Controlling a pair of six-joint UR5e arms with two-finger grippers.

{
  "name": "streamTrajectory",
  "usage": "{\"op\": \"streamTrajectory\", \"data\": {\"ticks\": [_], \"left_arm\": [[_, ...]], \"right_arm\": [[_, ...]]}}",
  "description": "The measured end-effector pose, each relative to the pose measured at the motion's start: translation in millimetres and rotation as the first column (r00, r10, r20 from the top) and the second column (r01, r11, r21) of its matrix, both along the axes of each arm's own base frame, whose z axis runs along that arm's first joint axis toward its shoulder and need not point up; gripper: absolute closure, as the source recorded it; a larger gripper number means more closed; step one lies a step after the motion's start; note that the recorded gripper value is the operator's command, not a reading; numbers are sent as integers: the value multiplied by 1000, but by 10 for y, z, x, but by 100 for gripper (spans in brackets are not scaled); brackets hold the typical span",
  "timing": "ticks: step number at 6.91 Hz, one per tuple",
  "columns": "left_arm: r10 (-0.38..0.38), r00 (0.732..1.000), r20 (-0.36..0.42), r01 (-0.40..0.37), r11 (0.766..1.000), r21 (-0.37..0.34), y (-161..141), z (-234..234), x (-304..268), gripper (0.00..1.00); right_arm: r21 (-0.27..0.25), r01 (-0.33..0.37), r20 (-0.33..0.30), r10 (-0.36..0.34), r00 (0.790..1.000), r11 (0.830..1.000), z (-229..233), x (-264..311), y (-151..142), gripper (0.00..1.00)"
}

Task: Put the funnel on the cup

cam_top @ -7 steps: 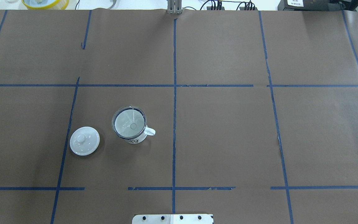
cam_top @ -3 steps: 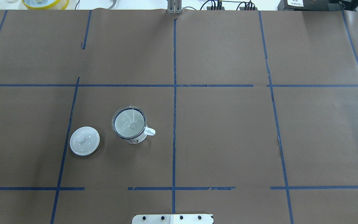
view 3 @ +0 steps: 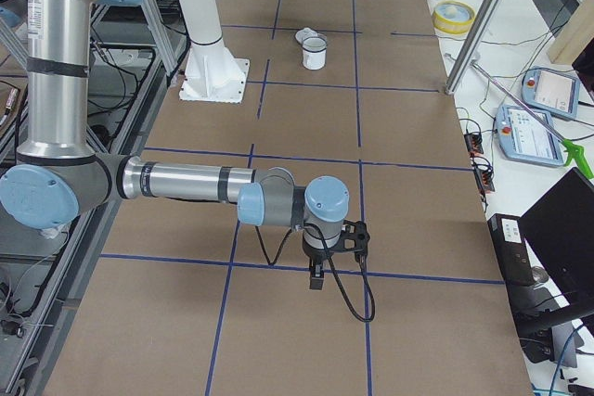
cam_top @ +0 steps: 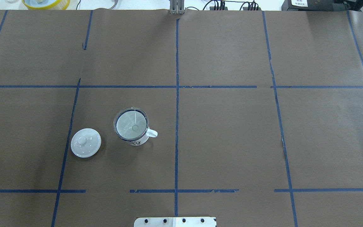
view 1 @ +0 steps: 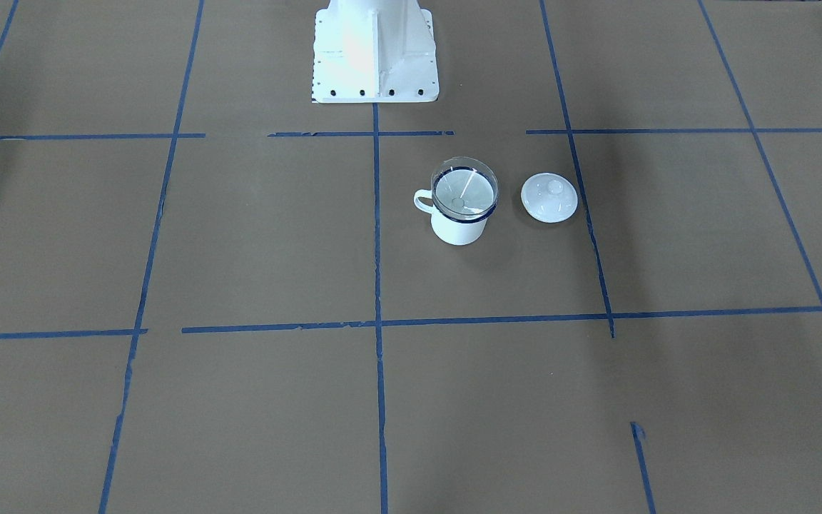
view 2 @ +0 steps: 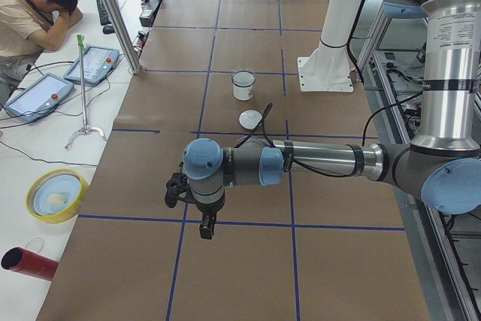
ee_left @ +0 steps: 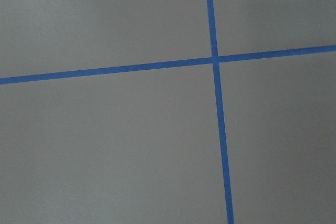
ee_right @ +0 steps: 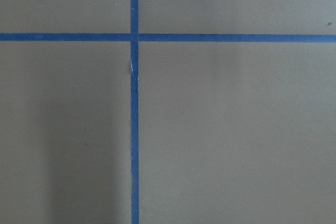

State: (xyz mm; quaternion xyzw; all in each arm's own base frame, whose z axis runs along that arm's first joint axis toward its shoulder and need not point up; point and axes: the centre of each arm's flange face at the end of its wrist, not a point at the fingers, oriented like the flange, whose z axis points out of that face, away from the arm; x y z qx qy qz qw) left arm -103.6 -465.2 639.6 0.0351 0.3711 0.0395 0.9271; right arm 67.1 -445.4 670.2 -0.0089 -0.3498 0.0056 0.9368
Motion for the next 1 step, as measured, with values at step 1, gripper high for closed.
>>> {"op": "streamTrajectory", "data": {"ticks": [1], "left_arm": [[0,1000,0,0,1000,1,-1,-4,0,0]], "right_arm": [[0,0,0,0,1000,1000,2,0,0,0]]}}
